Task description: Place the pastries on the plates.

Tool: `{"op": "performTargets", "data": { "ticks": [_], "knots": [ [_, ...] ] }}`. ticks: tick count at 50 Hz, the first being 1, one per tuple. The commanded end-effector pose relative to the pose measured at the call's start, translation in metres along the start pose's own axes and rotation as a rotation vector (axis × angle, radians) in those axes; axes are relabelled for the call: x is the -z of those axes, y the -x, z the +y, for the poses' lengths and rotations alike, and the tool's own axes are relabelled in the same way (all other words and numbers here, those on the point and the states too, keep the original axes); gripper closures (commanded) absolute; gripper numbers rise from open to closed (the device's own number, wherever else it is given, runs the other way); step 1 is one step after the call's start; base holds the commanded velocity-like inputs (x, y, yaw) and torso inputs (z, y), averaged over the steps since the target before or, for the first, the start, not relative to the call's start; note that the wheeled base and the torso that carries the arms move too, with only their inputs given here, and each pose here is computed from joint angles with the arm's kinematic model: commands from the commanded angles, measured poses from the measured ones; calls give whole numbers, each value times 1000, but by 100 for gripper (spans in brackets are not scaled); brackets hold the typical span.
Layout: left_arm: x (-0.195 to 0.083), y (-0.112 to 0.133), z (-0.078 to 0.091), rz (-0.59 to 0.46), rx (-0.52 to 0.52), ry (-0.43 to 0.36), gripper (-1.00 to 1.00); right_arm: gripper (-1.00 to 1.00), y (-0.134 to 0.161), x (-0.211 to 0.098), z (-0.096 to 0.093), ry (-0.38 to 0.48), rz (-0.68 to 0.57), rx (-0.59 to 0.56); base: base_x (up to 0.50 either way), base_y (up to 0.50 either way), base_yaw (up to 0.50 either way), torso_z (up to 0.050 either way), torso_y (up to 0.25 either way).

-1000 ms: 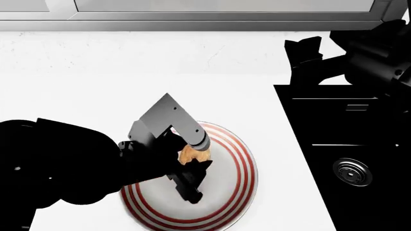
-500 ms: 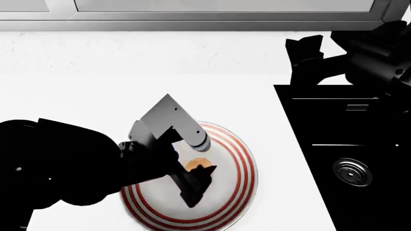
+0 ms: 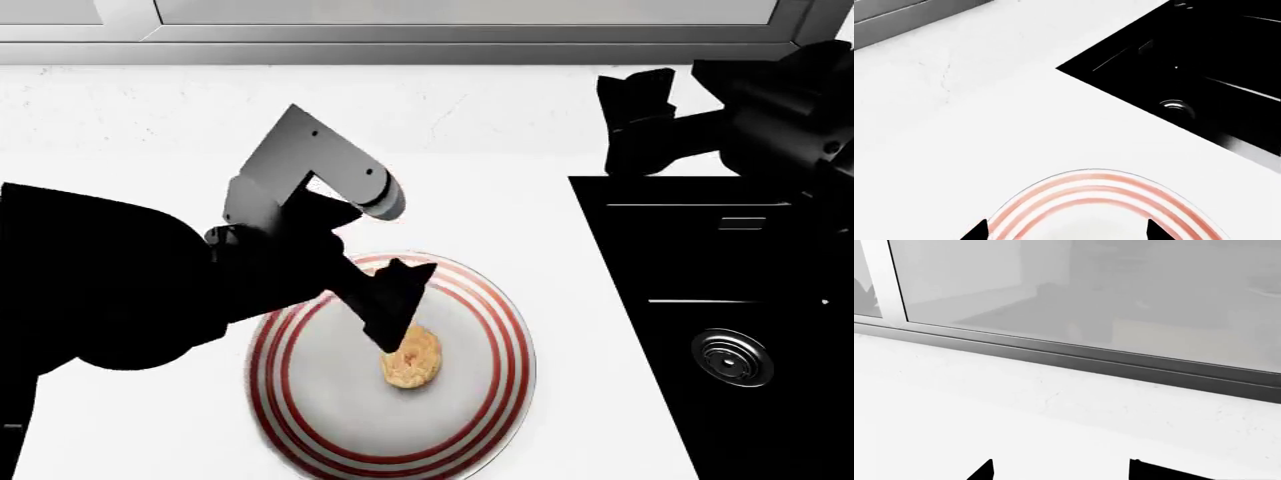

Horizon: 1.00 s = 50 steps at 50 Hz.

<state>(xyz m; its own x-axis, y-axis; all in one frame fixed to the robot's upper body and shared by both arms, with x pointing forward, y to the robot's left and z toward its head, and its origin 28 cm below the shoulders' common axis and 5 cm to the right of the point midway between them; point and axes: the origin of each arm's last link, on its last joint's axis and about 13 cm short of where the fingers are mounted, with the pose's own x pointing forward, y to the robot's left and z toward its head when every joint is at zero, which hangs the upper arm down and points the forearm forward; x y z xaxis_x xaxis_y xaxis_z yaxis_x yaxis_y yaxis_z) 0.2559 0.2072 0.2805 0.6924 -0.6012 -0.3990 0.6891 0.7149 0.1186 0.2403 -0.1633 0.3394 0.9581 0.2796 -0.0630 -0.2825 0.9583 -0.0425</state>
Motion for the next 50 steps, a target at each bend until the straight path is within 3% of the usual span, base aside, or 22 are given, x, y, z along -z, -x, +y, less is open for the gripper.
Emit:
{"op": "performTargets", "data": {
  "ticks": [1,5,15,20,43,48,50],
  "knots": [
    [-18,4,17,-85,-157,72,-100,-100,0,0,0,-12,0,26,0,0,0,0,0],
    [-23,4,22,-110,-210,91,-100,-100,0,0,0,37,0,46,0,0,0,0,0],
    [-38,2,39,-162,-370,162,-100,-100,0,0,0,-3,-46,64,0,0,0,0,0],
    [-43,3,45,-168,-409,155,-100,-100,-1,1,0,-10,-59,57,0,0,0,0,0],
    [-70,15,51,-237,-437,158,-100,-100,-3,1,-1,113,-173,50,0,0,0,0,0],
    [-70,16,52,-251,-453,160,-100,-100,-4,0,-2,193,-227,33,0,0,0,0,0],
    [-71,16,53,-254,-456,160,-100,-100,-4,1,-2,170,-227,47,0,0,0,0,0]
  ]
}}
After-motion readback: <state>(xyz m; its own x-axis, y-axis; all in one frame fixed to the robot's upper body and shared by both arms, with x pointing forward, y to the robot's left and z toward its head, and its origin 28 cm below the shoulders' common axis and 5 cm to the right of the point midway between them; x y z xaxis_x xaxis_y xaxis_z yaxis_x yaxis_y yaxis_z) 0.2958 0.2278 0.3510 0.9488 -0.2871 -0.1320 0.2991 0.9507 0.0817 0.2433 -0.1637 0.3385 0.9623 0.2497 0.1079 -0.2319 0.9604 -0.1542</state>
